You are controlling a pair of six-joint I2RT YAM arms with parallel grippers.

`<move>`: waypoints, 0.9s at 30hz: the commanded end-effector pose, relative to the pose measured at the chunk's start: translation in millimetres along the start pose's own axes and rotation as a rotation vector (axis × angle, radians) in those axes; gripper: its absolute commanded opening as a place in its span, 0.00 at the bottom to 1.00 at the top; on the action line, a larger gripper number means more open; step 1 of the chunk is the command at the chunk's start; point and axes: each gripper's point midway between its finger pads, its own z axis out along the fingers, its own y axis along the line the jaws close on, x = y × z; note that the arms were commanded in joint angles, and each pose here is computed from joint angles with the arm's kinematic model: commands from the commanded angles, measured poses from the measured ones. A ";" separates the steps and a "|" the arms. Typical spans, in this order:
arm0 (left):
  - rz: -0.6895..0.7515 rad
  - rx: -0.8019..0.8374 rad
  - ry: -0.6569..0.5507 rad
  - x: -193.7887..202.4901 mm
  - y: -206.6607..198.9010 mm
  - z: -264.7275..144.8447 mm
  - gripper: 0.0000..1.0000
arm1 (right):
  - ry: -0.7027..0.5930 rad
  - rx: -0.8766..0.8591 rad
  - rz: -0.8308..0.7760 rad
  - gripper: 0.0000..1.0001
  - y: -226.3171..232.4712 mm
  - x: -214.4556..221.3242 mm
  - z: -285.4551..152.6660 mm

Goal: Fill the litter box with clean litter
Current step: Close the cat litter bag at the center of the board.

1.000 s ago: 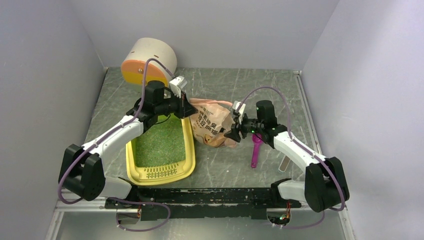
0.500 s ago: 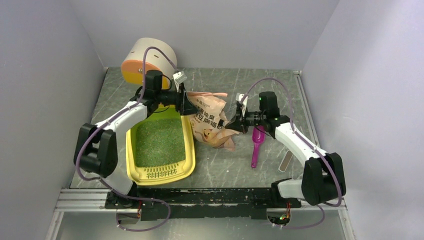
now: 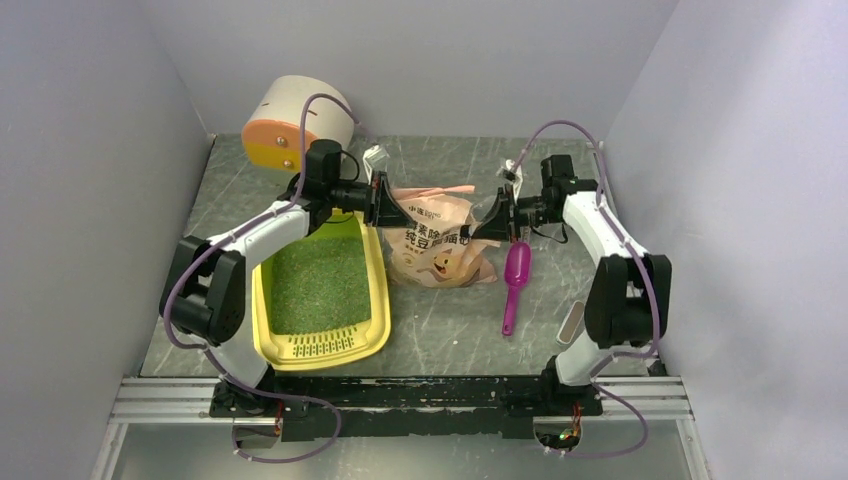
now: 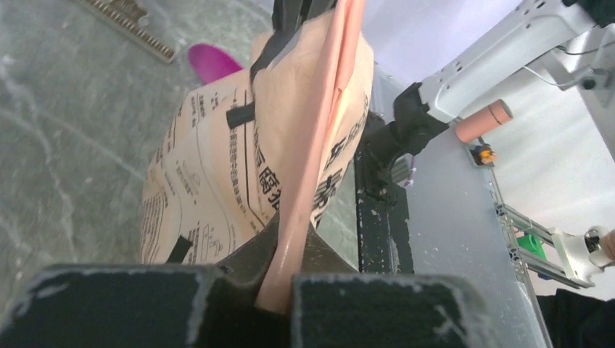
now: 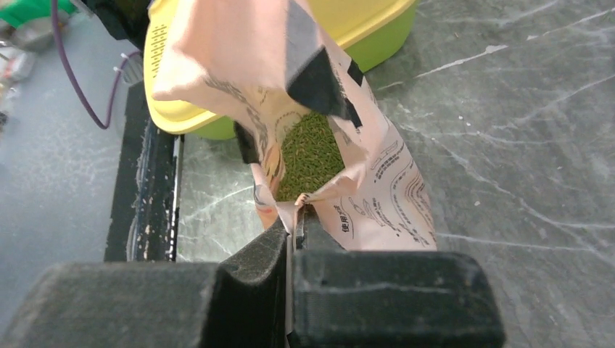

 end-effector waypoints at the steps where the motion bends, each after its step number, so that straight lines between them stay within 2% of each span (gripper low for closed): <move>1: -0.087 -0.139 0.009 7.0 6.6 -18.0 0.05 | -0.146 -0.121 0.035 0.10 14.3 -18.3 -7.0; 3: -0.134 -0.229 -0.016 12.0 18.3 -26.6 0.05 | -0.156 -0.141 0.067 0.42 16.6 -10.1 -6.1; 4: -0.142 -0.261 -0.042 10.1 20.1 -29.3 0.05 | -0.154 -0.144 0.110 0.52 13.7 -4.7 -5.6; 7: -0.158 -0.288 -0.092 5.5 27.6 -32.5 0.05 | -0.202 -0.132 0.202 0.70 7.4 12.1 -7.7; 8: -0.162 -0.289 -0.092 4.4 29.3 -32.6 0.05 | -0.223 -0.123 0.209 0.92 5.8 17.2 -9.2; 9: -0.168 -0.292 -0.081 4.9 30.7 -32.5 0.05 | -0.230 -0.119 0.194 0.99 5.8 21.5 -8.5; 13: -0.163 -0.247 -0.058 3.2 27.5 -29.7 0.05 | -0.234 -0.103 0.136 1.00 4.9 24.7 -10.6; 20: -0.165 -0.241 -0.070 -2.0 24.0 -27.7 0.05 | -0.254 -0.102 0.193 1.00 0.5 18.3 -13.6; 27: -0.018 -0.257 -0.006 -3.1 6.0 -19.6 0.05 | -0.230 -0.095 0.309 1.00 -12.8 15.6 -21.1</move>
